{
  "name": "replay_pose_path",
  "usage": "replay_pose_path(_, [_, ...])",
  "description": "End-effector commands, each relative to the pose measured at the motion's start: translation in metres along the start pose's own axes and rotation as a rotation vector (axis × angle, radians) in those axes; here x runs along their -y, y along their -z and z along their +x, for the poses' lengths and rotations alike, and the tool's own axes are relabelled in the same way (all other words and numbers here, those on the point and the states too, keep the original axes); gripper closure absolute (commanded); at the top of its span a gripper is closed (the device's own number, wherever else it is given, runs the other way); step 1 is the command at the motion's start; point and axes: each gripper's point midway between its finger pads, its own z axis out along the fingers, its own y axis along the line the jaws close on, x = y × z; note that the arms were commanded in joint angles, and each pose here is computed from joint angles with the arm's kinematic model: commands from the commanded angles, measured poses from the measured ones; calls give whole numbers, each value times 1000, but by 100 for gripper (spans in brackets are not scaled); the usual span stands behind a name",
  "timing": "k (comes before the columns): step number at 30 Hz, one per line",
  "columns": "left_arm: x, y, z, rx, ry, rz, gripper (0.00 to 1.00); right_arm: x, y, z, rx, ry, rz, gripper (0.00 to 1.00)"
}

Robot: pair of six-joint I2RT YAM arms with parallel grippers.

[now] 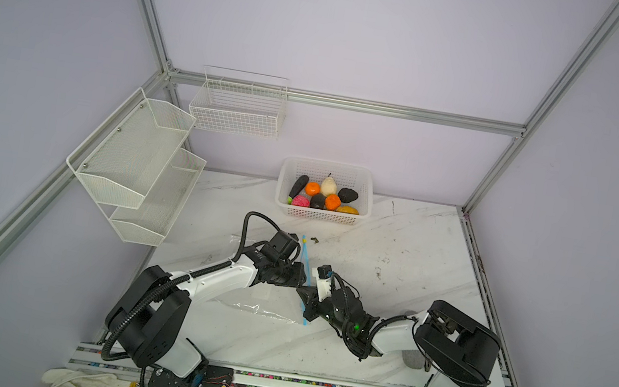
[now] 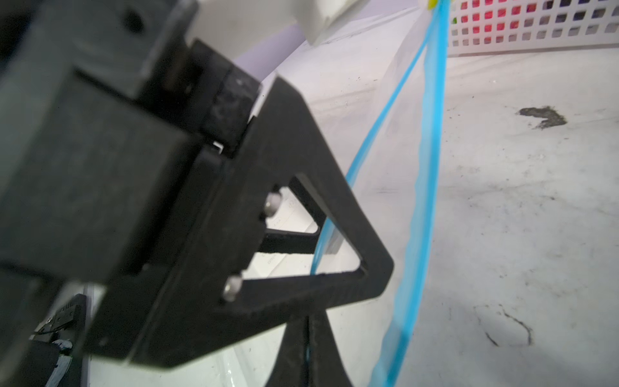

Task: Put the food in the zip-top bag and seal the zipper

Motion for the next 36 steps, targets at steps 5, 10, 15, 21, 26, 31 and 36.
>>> replay_pose_path(5, [23,24,-30,87,-46,29,72,0,-7,-1,16,10,8,100])
replay_pose_path(10, [21,27,-30,93,-43,26,81,1,-10,1,3,16,13,100])
replay_pose_path(15, [16,29,-28,88,-42,-2,85,1,-8,-1,3,22,18,100])
replay_pose_path(21, [15,33,-30,89,-36,-21,95,0,-8,2,-1,15,5,99])
replay_pose_path(26, [10,34,-28,94,-25,-38,100,0,-4,3,-14,15,9,95])
replay_pose_path(31, [7,31,-25,84,-10,-46,100,2,7,3,-20,7,16,81])
replay_pose_path(36, [6,33,-26,81,-12,-57,100,2,16,0,-36,-18,33,72])
